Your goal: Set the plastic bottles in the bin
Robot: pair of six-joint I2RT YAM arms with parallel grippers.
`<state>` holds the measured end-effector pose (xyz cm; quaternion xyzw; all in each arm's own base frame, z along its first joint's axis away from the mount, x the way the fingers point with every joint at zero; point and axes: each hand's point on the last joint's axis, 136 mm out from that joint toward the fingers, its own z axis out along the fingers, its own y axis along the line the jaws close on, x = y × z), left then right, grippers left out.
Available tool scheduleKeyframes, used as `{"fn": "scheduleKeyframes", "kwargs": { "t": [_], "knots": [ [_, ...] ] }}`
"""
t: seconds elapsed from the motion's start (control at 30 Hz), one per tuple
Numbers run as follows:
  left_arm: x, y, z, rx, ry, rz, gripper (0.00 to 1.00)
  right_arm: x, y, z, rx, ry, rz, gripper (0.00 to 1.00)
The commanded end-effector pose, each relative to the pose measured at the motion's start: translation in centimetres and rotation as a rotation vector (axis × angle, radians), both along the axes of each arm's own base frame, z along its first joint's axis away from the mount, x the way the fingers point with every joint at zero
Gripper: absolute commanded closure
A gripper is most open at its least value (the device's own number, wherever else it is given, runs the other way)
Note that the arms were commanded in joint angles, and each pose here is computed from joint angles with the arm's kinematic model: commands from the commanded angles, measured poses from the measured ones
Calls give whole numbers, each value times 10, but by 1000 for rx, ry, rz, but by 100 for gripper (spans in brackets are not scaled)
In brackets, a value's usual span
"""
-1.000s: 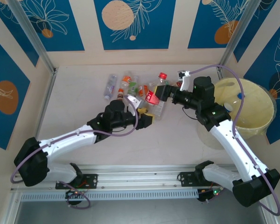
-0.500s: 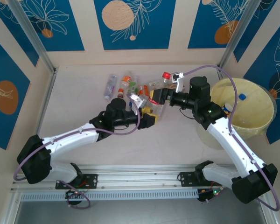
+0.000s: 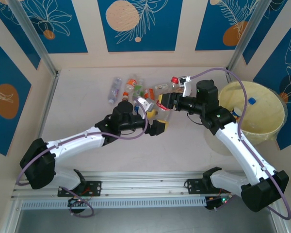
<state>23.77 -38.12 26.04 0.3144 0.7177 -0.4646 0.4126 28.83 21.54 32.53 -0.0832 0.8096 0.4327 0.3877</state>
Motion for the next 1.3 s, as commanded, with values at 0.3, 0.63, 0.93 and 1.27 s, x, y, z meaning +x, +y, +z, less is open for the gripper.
{"fn": "scheduleKeyframes", "kwargs": {
  "t": [0.3, 0.63, 0.93, 1.27],
  "knots": [
    [40, 52, 7, -13, -101, 382, 0, 10, -37, 17, -140, -85, -154, 61],
    [68, 128, -24, 54, -39, 780, 0, 8, -70, 48, -287, -205, -256, 62],
    [71, 141, -35, 32, -2, 825, 0, -8, -126, 101, -452, -390, -470, 62],
    [74, 137, -41, 29, 33, 807, 0, -48, -187, 183, -418, -676, -786, 60]
  ]
}}
